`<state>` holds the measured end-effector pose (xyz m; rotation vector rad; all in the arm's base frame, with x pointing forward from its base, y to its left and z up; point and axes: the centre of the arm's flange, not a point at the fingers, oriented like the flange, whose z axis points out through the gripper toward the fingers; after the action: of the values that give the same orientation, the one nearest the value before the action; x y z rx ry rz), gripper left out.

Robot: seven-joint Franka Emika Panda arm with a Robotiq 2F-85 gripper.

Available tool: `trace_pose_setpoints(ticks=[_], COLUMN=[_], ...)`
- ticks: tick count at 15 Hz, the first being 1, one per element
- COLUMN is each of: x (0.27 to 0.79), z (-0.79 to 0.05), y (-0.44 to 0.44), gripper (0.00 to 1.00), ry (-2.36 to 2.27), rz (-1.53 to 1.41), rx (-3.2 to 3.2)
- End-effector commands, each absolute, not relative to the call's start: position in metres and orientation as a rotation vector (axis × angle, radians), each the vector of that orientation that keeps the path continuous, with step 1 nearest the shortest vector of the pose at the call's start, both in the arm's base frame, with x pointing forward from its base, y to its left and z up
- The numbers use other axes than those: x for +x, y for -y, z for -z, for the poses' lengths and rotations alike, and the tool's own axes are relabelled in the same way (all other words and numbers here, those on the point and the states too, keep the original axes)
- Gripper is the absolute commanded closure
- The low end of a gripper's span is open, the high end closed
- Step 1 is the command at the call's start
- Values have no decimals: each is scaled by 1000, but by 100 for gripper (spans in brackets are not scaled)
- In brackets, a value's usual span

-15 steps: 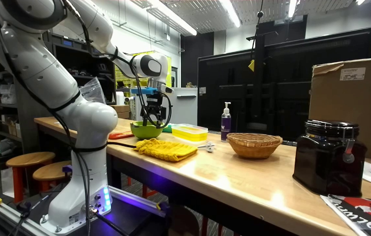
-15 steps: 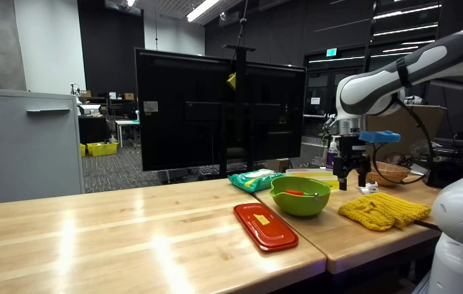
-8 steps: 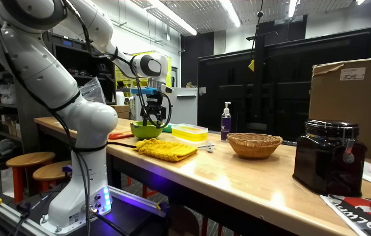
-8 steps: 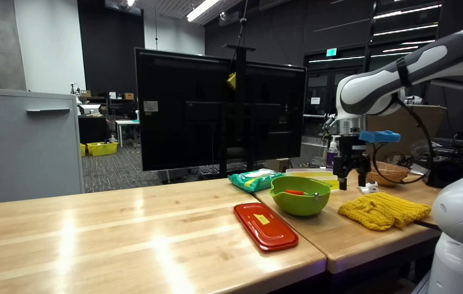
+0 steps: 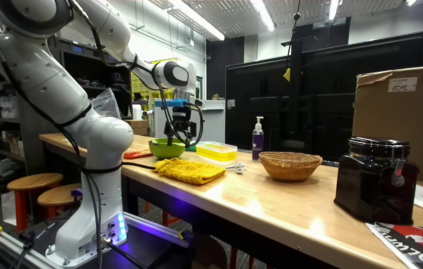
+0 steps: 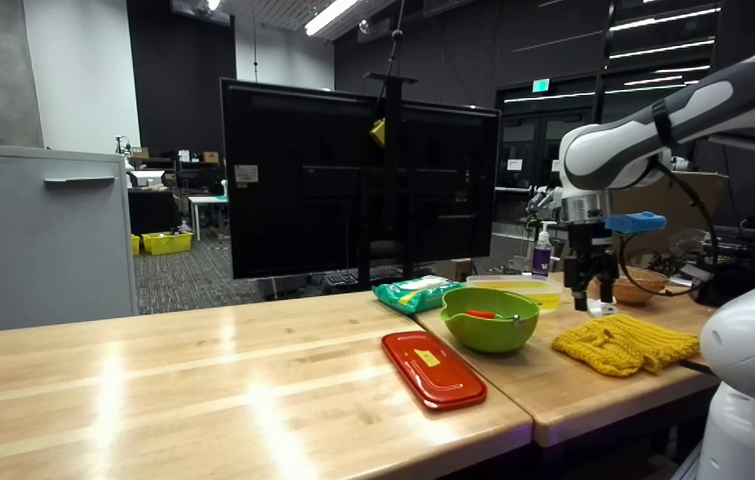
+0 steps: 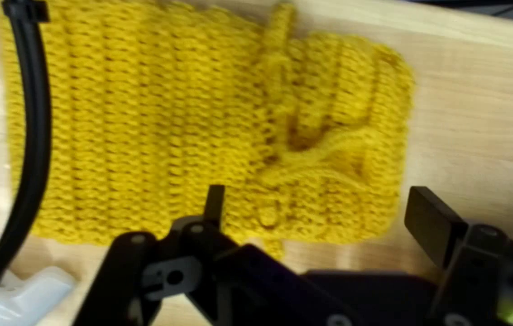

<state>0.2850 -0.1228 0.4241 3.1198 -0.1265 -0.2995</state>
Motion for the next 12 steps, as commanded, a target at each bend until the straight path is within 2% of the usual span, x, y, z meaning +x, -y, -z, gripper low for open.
trace_pose_setpoints(ticks=[1,5,6,8,12], x=[255,234,221,215,225], z=[-439,-456,-446,-454,-450], y=[217,323,278,307,311], gripper=[0,0,0,0,0], ry=[-60,-195,-122,-146,-170], rz=[370,412,360,367,416], rx=[3083,3046,3065,3068,3059])
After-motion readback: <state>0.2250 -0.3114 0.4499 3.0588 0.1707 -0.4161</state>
